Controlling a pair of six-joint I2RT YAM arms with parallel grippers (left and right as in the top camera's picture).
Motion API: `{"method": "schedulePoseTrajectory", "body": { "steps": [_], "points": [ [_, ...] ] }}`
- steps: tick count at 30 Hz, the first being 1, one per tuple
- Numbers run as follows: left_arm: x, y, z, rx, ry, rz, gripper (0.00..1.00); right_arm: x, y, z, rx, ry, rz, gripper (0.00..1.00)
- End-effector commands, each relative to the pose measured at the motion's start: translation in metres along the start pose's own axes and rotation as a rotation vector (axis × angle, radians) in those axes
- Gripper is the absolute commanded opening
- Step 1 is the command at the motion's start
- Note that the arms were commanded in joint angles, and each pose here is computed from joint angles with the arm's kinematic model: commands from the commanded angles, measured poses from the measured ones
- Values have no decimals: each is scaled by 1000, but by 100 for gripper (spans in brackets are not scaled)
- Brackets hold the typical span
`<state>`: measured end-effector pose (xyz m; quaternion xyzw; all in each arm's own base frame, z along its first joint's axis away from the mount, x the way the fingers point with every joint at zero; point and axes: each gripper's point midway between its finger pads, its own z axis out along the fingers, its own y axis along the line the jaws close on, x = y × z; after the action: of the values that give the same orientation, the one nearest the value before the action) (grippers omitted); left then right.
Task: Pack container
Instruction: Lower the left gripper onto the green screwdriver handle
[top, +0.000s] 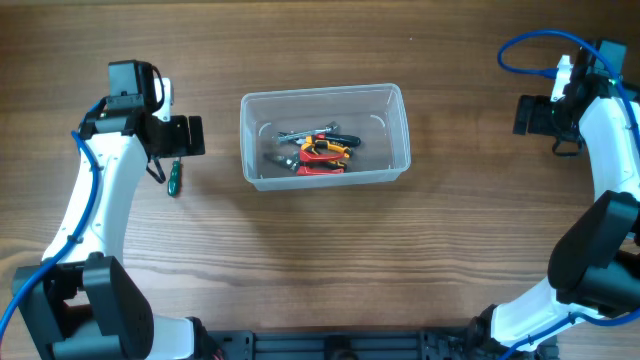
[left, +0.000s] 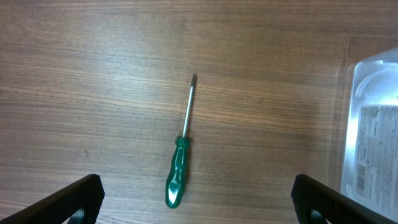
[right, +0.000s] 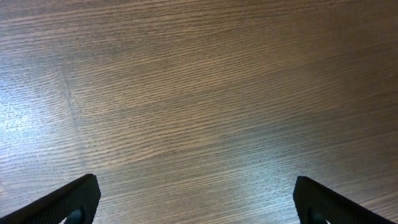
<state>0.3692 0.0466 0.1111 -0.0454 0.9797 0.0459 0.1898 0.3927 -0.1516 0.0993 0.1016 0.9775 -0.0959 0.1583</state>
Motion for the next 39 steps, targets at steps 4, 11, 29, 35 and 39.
{"method": "schedulePoseTrajectory", "body": {
  "steps": [4, 11, 29, 35, 39],
  "points": [
    [9, 4, 9, -7, 43, 100, 100, 0, -3, 1, 17, 2, 4, 100],
    [32, 1, 37, 3, 172, 128, 100, 0, -3, 1, 18, 2, 4, 100],
    [45, 32, 54, 97, 220, 7, 100, 0, -3, 1, 18, 2, 4, 100],
    [40, 24, 55, 104, 201, 72, 100, 0, -3, 1, 18, 2, 4, 100],
    [39, 23, 55, 102, 195, 77, 100, 0, -3, 1, 18, 2, 4, 100]
  ]
}}
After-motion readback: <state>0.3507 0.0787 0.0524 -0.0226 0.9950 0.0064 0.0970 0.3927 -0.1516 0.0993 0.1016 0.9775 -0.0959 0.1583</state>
